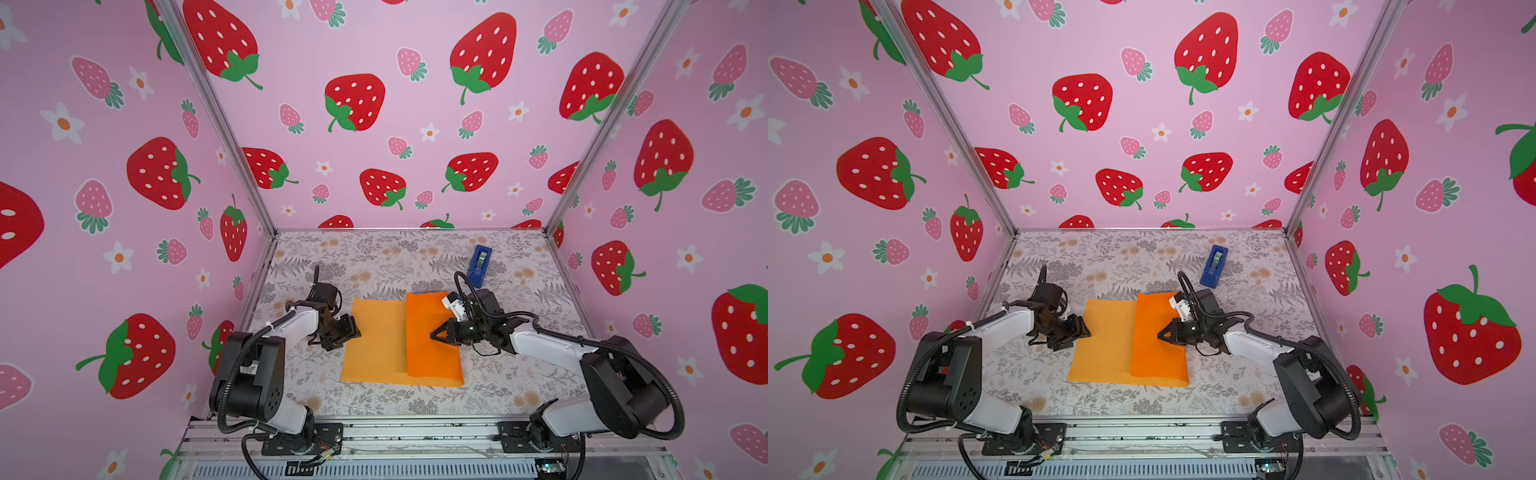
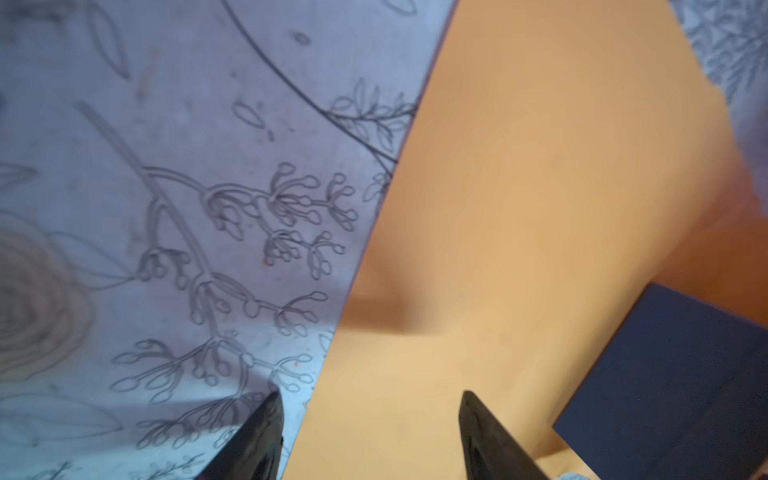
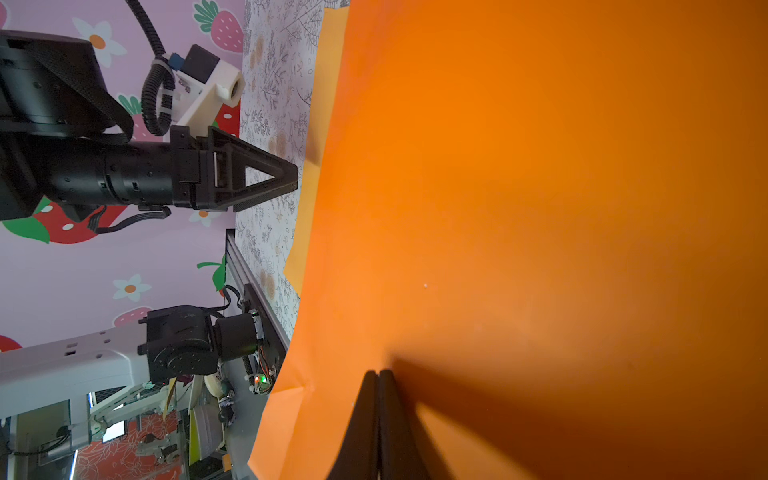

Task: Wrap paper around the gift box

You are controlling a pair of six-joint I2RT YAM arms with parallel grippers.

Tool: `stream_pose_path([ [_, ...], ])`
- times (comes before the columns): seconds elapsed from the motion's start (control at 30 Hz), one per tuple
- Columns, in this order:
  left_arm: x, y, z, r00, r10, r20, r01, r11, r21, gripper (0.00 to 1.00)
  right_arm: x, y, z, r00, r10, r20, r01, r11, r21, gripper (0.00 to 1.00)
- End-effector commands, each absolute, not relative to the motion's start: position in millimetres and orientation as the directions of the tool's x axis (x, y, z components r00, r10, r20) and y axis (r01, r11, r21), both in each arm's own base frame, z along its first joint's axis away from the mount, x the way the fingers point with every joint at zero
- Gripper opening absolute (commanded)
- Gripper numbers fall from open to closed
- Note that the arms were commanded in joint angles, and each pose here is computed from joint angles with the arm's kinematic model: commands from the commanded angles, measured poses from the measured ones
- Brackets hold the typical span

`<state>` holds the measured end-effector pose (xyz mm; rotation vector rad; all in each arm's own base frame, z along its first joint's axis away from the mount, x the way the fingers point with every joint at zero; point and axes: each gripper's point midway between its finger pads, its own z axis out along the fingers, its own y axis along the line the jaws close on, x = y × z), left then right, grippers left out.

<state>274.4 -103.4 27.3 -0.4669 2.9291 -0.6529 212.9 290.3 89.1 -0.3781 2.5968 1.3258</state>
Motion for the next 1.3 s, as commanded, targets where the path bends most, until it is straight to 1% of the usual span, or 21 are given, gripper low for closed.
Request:
stream_pose_path([
  [0.0, 266, -121, 17, -0.959, -0.282, 0.032, -0.257, 0.818, -0.514, 0.68, 207, 278, 64, -0.965, -0.135, -0.224, -0.257, 0.644, 0.721, 0.06],
  [0.2, 275, -139, 30, -0.963, -0.267, 0.041, -0.234, 0.747, -0.623, 0.68, 208, 279, 66, -0.964, -0.137, -0.228, -0.262, 0.642, 0.72, 0.06],
  [0.3, 282, -139, 36, -0.965, -0.262, 0.014, -0.213, 0.748, -0.628, 0.68, 208, 279, 65, -0.964, -0.136, -0.226, -0.26, 0.642, 0.721, 0.06],
  [0.4, 296, -131, 42, -0.963, -0.268, -0.034, -0.196, 0.779, -0.596, 0.68, 208, 279, 65, -0.964, -0.137, -0.227, -0.26, 0.642, 0.721, 0.06],
  [0.53, 325, -113, 48, -0.957, -0.259, -0.132, -0.163, 0.855, -0.492, 0.68, 209, 280, 64, -0.964, -0.14, -0.224, -0.261, 0.641, 0.722, 0.06],
  [0.63, 346, -106, 51, -0.952, -0.252, -0.173, -0.152, 0.881, -0.447, 0.68, 209, 280, 63, -0.965, -0.141, -0.223, -0.26, 0.645, 0.718, 0.06],
  [0.83, 377, -96, 41, -0.954, -0.229, -0.192, -0.144, 0.914, -0.379, 0.68, 210, 280, 64, -0.964, -0.143, -0.226, -0.264, 0.644, 0.718, 0.06],
  [0.93, 385, -96, 34, -0.961, -0.214, -0.176, -0.139, 0.921, -0.363, 0.68, 211, 280, 66, -0.963, -0.145, -0.227, -0.266, 0.644, 0.718, 0.06],
  [1.0, 389, -102, 29, -0.966, -0.204, -0.16, -0.129, 0.913, -0.387, 0.68, 211, 280, 65, -0.963, -0.144, -0.226, -0.265, 0.646, 0.716, 0.06],
  [1.07, 391, -113, 26, -0.972, -0.191, -0.137, -0.113, 0.89, -0.442, 0.66, 210, 280, 64, -0.964, -0.146, -0.223, -0.263, 0.646, 0.716, 0.06],
  [1.17, 391, -132, 27, -0.976, -0.182, -0.123, -0.086, 0.83, -0.551, 0.67, 210, 280, 65, -0.964, -0.147, -0.223, -0.265, 0.644, 0.718, 0.06],
  [1.27, 393, -145, 30, -0.977, -0.176, -0.118, -0.065, 0.778, -0.625, 0.67, 210, 281, 65, -0.963, -0.149, -0.223, -0.266, 0.642, 0.719, 0.06],
])
